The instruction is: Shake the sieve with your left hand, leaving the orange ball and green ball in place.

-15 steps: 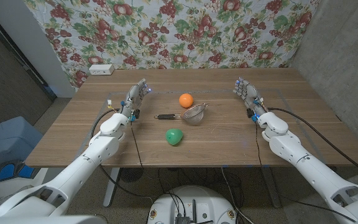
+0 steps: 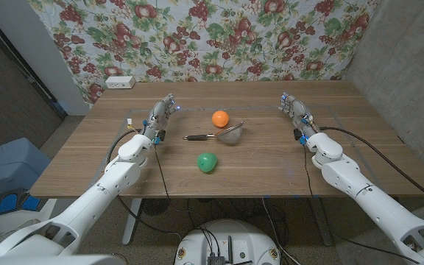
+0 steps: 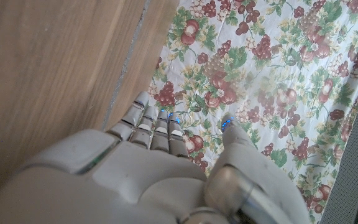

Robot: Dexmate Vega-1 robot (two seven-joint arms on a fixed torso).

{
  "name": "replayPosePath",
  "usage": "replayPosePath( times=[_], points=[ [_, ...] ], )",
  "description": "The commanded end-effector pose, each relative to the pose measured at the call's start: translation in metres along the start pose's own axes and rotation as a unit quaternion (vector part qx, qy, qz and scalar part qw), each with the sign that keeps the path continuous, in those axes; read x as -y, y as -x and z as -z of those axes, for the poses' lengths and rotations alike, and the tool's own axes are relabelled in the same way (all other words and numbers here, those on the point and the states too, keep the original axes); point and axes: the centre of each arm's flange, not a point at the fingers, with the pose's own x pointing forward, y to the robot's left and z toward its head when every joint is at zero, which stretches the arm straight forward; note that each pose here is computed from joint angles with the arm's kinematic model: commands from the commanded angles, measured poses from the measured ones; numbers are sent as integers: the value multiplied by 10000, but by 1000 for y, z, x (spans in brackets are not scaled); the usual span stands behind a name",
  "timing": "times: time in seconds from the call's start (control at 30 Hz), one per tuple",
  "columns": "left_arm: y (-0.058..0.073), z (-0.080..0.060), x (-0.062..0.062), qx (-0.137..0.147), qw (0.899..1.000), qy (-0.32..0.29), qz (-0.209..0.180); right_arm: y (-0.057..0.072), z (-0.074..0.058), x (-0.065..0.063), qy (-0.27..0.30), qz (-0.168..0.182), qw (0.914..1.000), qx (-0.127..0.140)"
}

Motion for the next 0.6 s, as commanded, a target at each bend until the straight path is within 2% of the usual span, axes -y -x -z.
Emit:
replayPosePath(
  times=[0.03, 0.6],
  points=[
    [-3, 0, 0, -20, 10000, -13, 25, 5, -13, -4, 485, 43, 9988, -20],
    [-10, -1, 1, -43, 9999, -50, 77, 13, -27, -8, 1303, 103, 9913, -173]
  ],
)
